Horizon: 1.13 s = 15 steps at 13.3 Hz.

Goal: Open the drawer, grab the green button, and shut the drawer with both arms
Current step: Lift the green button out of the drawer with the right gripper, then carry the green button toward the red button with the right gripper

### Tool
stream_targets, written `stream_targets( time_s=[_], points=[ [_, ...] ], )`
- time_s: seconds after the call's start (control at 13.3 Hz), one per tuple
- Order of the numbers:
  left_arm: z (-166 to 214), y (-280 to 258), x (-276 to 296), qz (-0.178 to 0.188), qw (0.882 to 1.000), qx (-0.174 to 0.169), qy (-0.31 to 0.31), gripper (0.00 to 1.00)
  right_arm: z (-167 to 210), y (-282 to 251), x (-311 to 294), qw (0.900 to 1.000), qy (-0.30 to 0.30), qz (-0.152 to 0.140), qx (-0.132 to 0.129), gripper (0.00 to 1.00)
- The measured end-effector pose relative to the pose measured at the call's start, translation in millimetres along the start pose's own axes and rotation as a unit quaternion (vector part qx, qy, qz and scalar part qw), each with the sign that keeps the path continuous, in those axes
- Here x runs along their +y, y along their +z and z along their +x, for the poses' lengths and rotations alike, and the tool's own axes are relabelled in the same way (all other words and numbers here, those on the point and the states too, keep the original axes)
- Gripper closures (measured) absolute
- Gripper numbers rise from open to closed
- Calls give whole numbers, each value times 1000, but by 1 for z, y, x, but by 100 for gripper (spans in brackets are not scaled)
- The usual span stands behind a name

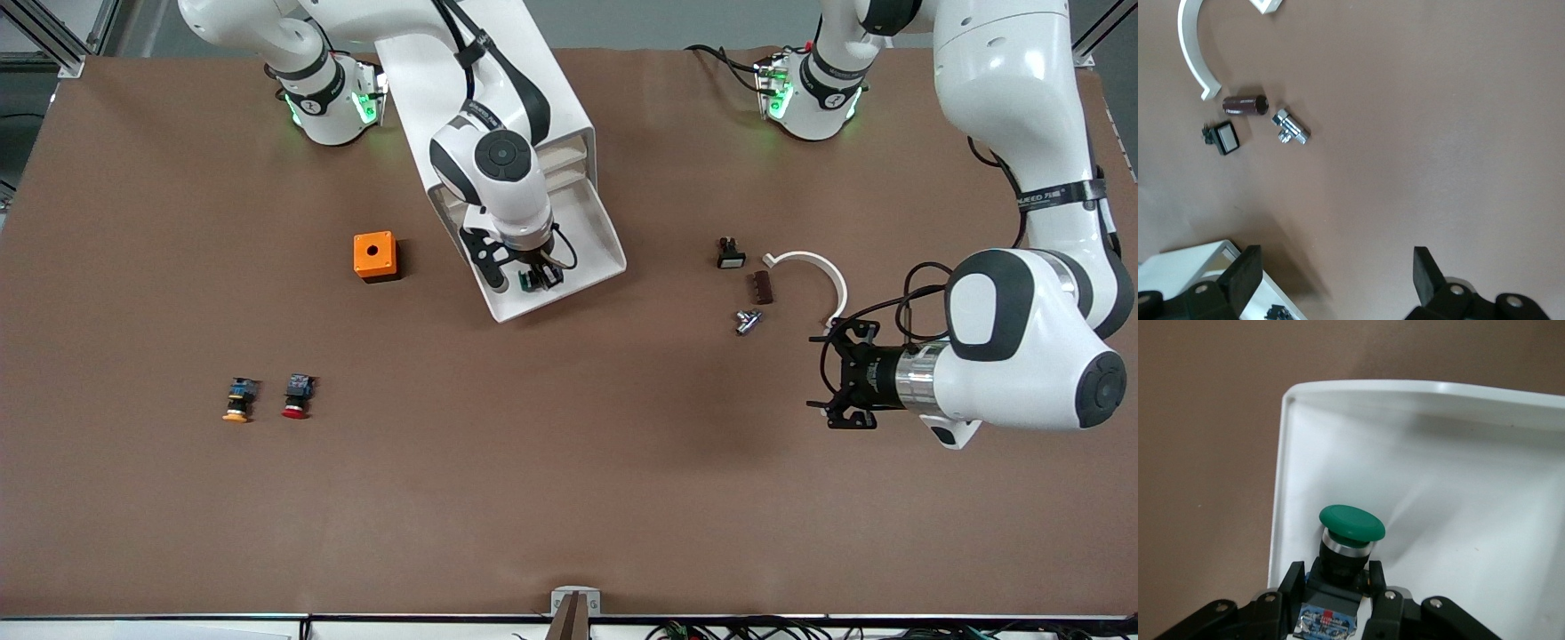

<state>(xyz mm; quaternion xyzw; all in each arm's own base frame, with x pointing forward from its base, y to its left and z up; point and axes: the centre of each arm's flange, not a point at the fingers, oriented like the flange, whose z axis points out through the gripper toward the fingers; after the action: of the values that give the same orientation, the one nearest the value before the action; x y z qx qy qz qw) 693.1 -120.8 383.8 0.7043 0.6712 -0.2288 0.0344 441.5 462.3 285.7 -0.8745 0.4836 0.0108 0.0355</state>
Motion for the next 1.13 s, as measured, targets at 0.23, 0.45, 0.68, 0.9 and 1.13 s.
stream_targets(
  time_s=[0.23,0.45,0.68,0.9,1.13],
  points=[
    [5,-1,-1,2,1000,21,18,0,1,-18,-14,999,-50,21,-2,57],
    [3,-1,-1,3,999,24,44,0,32,-43,-36,995,-93,32,2,57],
    [2,-2,-2,3,997,23,76,0,97,-73,-55,987,-158,13,8,57],
    [0,-1,-2,4,995,23,100,0,179,-88,-61,972,-232,11,14,57],
    [-3,0,-2,6,988,23,151,0,257,-90,-53,953,-303,8,19,57]
  ],
)
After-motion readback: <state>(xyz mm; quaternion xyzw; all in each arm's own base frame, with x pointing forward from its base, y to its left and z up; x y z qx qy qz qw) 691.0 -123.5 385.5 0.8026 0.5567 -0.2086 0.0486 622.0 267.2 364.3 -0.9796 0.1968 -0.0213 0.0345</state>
